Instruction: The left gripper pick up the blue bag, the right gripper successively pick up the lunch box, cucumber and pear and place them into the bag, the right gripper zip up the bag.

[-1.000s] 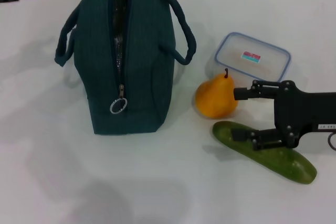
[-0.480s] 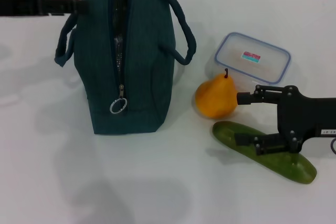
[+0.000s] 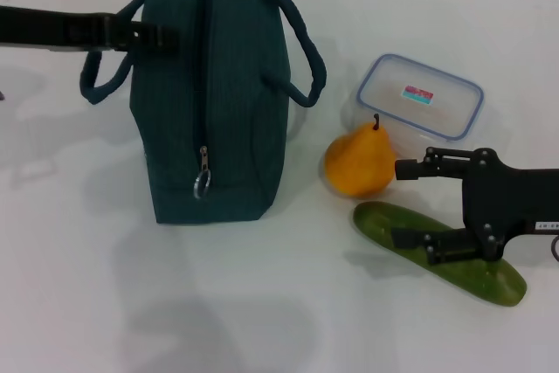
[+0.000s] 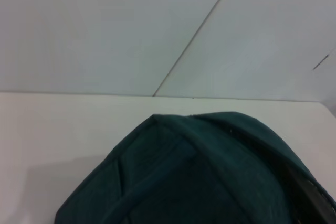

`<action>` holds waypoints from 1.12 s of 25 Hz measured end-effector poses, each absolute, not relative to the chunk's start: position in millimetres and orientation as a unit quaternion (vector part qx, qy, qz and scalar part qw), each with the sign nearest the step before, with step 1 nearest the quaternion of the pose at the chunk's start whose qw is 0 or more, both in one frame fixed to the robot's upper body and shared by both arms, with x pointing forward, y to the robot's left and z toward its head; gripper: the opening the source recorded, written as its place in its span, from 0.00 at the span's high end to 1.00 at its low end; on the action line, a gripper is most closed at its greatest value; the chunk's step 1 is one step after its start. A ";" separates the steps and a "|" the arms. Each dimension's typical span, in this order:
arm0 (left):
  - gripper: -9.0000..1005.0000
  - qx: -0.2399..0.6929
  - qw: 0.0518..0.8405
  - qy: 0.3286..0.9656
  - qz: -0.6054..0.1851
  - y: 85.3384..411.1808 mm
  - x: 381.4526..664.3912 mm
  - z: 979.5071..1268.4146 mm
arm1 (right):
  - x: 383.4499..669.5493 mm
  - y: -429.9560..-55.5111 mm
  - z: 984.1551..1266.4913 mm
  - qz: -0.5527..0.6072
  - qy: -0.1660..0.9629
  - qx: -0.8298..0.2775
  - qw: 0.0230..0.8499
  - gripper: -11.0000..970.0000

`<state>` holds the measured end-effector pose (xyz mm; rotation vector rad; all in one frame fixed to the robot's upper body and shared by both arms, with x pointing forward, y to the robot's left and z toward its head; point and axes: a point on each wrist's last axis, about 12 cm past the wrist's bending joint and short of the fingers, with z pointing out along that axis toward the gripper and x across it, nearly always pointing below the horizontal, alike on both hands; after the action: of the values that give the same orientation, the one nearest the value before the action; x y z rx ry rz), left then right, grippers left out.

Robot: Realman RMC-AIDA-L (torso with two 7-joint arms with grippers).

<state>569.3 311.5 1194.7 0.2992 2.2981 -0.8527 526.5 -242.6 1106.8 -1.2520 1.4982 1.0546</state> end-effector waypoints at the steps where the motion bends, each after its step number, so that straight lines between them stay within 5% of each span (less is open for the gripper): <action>1: 0.16 0.113 0.328 0.879 -0.327 310.9 569.8 1193.0 | 526.0 -243.1 1106.4 0.425 0.605 -0.505 0.445 0.15; 8: 0.25 0.123 0.348 0.869 -0.330 312.1 572.6 1184.3 | 523.7 -245.6 1104.4 0.424 0.606 -0.503 0.447 0.15; 24: 0.93 0.104 0.342 0.865 -0.351 314.8 567.1 1178.7 | 522.6 -247.5 1105.0 0.427 0.606 -0.491 0.458 0.15; 28: 0.94 0.101 0.343 0.861 -0.360 315.5 562.7 1181.2 | 522.6 -247.7 1104.8 0.427 0.606 -0.490 0.458 0.15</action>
<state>562.7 315.5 1181.2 0.2615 2.2383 -0.9367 522.6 -247.7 1104.8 -1.2083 1.4935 1.0509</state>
